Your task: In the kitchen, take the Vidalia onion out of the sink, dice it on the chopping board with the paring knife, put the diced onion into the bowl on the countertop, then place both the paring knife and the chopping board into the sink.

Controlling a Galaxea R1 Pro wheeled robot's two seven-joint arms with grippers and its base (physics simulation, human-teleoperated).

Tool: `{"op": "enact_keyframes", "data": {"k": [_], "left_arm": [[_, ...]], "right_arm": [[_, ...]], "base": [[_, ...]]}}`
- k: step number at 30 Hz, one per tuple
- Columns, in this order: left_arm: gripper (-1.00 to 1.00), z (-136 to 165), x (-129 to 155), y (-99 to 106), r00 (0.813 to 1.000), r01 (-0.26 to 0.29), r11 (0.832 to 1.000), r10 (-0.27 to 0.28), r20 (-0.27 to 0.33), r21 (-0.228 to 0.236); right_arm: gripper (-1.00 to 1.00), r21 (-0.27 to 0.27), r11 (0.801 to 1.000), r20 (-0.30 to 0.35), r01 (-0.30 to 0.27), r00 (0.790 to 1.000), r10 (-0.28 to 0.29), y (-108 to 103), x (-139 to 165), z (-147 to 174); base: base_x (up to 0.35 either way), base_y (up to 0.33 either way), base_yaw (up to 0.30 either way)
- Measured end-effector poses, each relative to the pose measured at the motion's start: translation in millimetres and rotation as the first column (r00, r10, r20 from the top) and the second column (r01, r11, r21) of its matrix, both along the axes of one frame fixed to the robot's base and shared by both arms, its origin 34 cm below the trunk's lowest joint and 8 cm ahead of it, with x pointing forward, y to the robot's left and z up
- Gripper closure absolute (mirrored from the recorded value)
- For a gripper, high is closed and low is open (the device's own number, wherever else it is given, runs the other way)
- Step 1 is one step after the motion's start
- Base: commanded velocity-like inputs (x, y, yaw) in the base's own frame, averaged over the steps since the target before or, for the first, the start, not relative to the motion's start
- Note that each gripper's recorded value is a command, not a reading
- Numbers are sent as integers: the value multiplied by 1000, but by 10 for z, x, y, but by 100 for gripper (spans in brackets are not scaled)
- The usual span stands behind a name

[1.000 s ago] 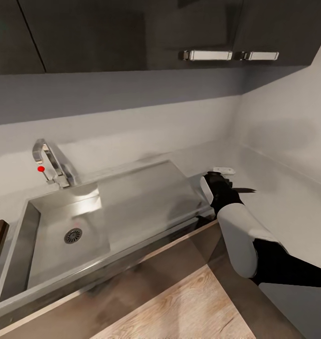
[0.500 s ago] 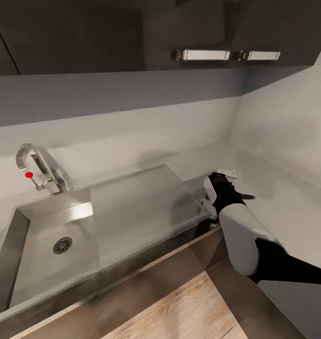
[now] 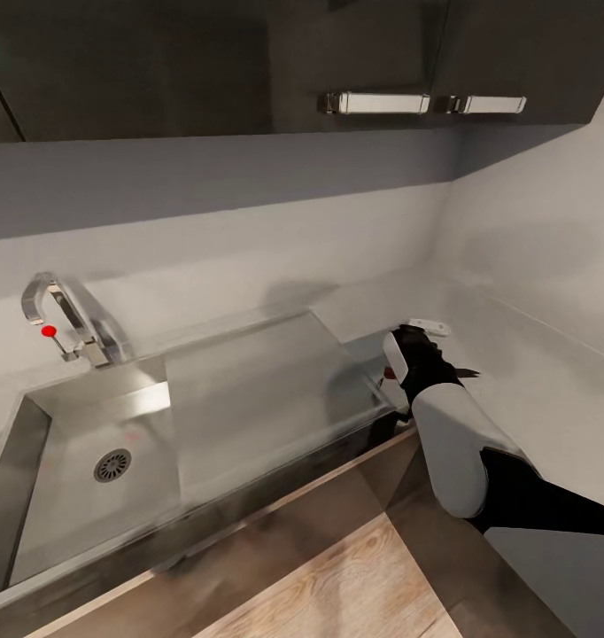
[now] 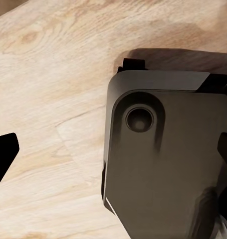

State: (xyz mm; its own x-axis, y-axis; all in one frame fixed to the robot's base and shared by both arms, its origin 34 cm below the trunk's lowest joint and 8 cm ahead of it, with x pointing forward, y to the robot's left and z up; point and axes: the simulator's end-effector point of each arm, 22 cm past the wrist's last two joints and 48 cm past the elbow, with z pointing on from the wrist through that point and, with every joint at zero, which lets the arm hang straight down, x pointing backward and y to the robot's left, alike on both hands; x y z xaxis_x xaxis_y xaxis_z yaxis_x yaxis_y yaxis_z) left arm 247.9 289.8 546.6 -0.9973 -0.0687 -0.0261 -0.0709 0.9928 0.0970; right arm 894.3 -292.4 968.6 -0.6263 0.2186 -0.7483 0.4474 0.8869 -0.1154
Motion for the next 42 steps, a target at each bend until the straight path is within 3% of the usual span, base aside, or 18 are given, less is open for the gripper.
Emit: {"op": "enact_keyframes", "data": {"k": [6, 10, 15, 42], "left_arm": [[-100, 0, -1, 3, 1000, 1, 1000, -1, 0, 0], [-100, 0, 0, 3, 1000, 0, 1000, 0, 0, 0], [-100, 0, 1, 1, 1000, 1, 1000, -1, 0, 0], [-100, -11, -43, 0, 1000, 1, 1000, -1, -10, -1]], "right_arm": [[-100, 97, 989, 3, 110, 994, -111, -174, -111, -159], [-100, 104, 981, -1, 166, 986, -167, -277, -178, -197], [-100, 97, 982, -44, 164, 986, -160, -191, -265, -389], [-100, 59, 983, -64, 176, 983, -172, -172, -302, -501]], "base": [[0, 0, 0], [0, 0, 0], [0, 0, 0], [0, 0, 0]]}}
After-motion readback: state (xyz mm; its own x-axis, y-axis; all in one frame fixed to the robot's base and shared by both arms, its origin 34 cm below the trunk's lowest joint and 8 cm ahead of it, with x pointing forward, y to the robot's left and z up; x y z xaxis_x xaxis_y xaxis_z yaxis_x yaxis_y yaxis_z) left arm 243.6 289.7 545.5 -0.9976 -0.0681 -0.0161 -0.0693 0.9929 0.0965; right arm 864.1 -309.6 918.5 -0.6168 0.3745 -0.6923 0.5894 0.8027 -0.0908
